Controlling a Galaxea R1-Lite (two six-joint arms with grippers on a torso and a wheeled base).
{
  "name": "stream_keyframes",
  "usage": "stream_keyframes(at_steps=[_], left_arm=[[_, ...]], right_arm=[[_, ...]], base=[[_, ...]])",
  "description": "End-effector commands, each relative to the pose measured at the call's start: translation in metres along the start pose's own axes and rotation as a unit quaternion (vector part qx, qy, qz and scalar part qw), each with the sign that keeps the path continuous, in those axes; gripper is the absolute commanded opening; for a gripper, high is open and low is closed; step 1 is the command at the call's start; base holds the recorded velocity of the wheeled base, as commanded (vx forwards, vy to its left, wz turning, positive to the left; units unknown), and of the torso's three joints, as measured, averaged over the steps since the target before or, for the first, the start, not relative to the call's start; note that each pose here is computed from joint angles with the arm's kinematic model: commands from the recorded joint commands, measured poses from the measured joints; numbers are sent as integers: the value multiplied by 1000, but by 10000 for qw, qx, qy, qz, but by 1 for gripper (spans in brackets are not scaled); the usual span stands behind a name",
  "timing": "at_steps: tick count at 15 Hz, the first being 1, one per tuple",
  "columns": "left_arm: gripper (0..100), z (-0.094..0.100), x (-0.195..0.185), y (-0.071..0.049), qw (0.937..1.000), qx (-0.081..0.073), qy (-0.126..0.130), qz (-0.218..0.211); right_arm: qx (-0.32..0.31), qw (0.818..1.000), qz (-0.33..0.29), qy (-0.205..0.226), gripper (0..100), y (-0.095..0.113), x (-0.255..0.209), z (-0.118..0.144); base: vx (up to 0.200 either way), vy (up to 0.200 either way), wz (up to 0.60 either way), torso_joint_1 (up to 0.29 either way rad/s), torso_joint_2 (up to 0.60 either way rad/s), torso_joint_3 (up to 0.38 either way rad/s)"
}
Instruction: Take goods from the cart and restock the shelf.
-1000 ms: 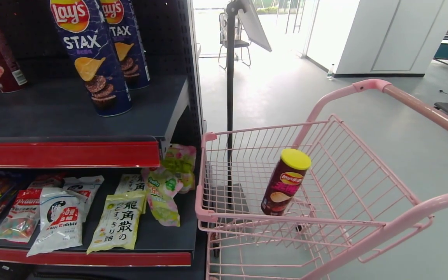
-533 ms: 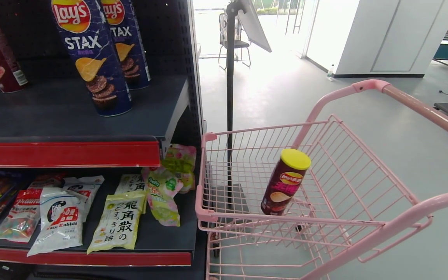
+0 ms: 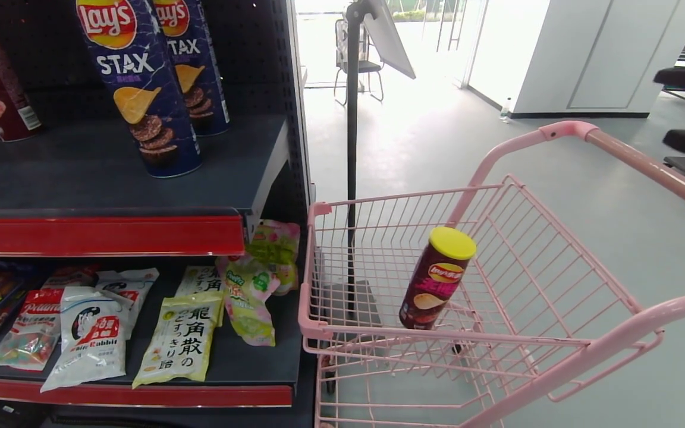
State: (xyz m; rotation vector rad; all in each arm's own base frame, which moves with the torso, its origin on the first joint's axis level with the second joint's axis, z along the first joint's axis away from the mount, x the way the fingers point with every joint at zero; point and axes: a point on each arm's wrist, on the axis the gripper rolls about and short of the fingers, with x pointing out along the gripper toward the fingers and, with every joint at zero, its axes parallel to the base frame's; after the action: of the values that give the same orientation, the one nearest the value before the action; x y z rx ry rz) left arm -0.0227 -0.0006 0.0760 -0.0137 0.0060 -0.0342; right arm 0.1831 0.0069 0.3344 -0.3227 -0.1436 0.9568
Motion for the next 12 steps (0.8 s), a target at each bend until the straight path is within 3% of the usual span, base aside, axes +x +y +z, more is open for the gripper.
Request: stream_keyframes(at_steps=[1, 4, 7, 12], left_arm=[[100, 0, 0, 0, 10000, -1, 10, 3], [100, 0, 0, 0, 10000, -1, 10, 3], [100, 0, 0, 0, 10000, -1, 10, 3], [100, 0, 0, 0, 10000, -1, 10, 3]], right_arm=[[358, 9975, 532, 303, 100, -49, 27, -66], [529, 9950, 668, 528, 100, -62, 37, -97], [1073, 9852, 974, 916, 100, -57, 45, -127], [1278, 9788, 1174, 1087, 100, -54, 58, -137]], base=[[0, 0, 0, 0, 0, 0], [0, 0, 0, 0, 0, 0], [0, 0, 0, 0, 0, 0], [0, 0, 0, 0, 0, 0]])
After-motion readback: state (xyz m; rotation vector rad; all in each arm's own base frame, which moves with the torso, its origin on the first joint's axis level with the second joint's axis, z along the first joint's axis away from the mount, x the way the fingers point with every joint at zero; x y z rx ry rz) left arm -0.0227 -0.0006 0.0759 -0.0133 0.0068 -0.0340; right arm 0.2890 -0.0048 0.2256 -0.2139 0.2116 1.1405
